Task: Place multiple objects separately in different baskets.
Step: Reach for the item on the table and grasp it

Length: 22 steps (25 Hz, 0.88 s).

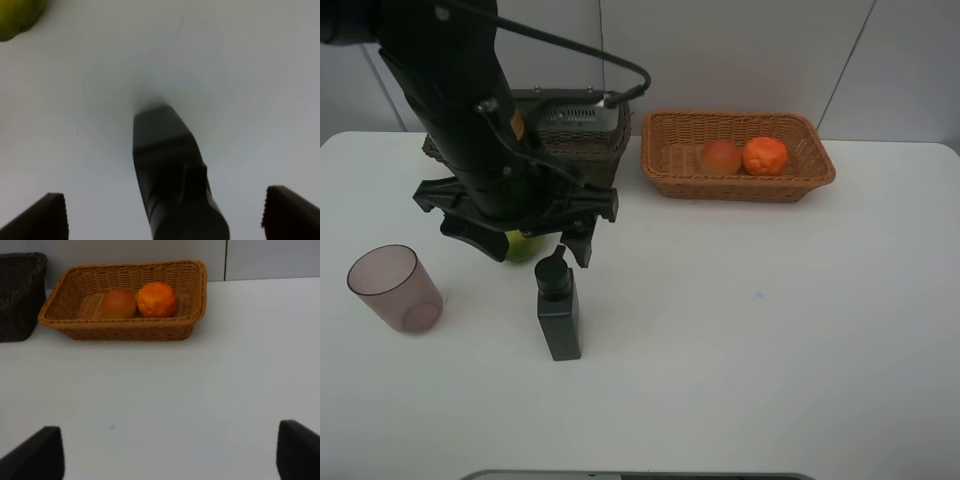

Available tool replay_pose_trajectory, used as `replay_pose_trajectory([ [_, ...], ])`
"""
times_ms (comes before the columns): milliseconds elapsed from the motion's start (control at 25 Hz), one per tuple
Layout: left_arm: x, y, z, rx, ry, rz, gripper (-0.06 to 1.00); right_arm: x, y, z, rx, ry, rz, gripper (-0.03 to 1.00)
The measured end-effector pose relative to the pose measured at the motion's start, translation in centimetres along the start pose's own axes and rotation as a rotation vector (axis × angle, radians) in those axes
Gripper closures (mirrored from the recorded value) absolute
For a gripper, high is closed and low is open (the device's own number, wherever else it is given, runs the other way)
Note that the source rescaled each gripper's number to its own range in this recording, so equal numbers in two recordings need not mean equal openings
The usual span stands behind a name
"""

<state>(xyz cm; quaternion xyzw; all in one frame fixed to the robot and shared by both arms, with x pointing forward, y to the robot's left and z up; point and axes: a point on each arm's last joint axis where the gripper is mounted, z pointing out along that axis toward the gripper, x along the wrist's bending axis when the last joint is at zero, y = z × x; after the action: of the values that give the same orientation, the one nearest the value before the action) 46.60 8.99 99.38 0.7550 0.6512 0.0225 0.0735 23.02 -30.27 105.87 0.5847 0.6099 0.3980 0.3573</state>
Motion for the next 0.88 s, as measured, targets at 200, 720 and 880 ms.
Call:
replay_pose_trajectory([
  [200, -1.2, -0.3, 1.5, 0.014, 0.013, 0.024, -0.06, 0.0, 0.0, 0.0, 0.000, 0.000, 0.000, 0.12],
  [720, -1.3, -0.6, 4.2, 0.031, 0.027, 0.028, -0.06, 0.0, 0.0, 0.0, 0.000, 0.000, 0.000, 0.12],
  [880, -0.8, -1.5, 5.2, 0.048, 0.021, 0.014, -0.06, 0.0, 0.0, 0.0, 0.000, 0.000, 0.000, 0.12],
])
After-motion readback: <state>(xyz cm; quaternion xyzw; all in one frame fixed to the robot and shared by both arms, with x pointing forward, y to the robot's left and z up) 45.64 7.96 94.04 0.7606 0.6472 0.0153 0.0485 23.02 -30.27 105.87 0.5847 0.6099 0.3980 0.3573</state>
